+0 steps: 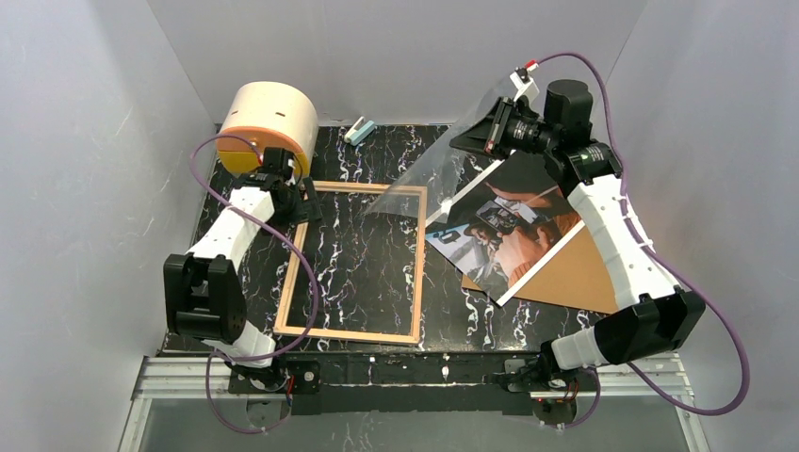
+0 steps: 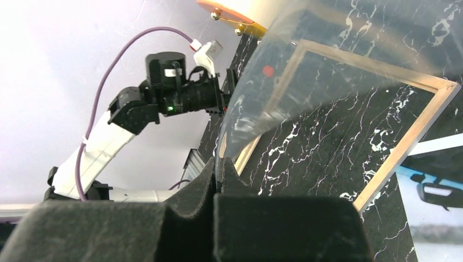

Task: Put the photo into the frame
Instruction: Place the photo frame item in the photo frame.

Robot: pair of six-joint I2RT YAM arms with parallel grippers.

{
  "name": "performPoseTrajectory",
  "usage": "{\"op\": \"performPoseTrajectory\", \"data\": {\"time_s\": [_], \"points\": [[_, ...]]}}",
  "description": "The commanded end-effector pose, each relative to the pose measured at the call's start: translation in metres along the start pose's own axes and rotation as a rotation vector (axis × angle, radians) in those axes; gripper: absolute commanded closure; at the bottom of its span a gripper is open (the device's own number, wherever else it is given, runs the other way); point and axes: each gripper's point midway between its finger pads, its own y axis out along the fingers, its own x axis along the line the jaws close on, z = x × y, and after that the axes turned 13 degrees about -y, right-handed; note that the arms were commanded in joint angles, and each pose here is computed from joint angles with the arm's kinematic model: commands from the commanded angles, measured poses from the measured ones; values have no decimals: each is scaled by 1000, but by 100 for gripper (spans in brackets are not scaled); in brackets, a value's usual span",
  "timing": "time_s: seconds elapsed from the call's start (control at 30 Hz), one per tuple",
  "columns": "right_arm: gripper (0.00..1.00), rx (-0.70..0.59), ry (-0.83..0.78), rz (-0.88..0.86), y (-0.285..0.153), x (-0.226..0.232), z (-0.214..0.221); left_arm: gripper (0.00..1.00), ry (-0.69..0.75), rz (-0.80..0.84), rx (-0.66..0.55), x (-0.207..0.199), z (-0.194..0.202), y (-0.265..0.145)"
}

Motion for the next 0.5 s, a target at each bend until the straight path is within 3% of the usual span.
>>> {"op": "performPoseTrajectory", "data": {"time_s": [0.0, 0.2, 0.47], "points": [[99, 47, -30, -43, 0, 9, -1, 2, 44, -138, 32, 38, 20, 18], [99, 223, -13, -112, 12, 8, 41, 16, 10, -96, 80, 38, 39, 51], [99, 364, -31, -309, 26, 39, 74, 43, -18, -52, 189, 32, 63, 77]]}}
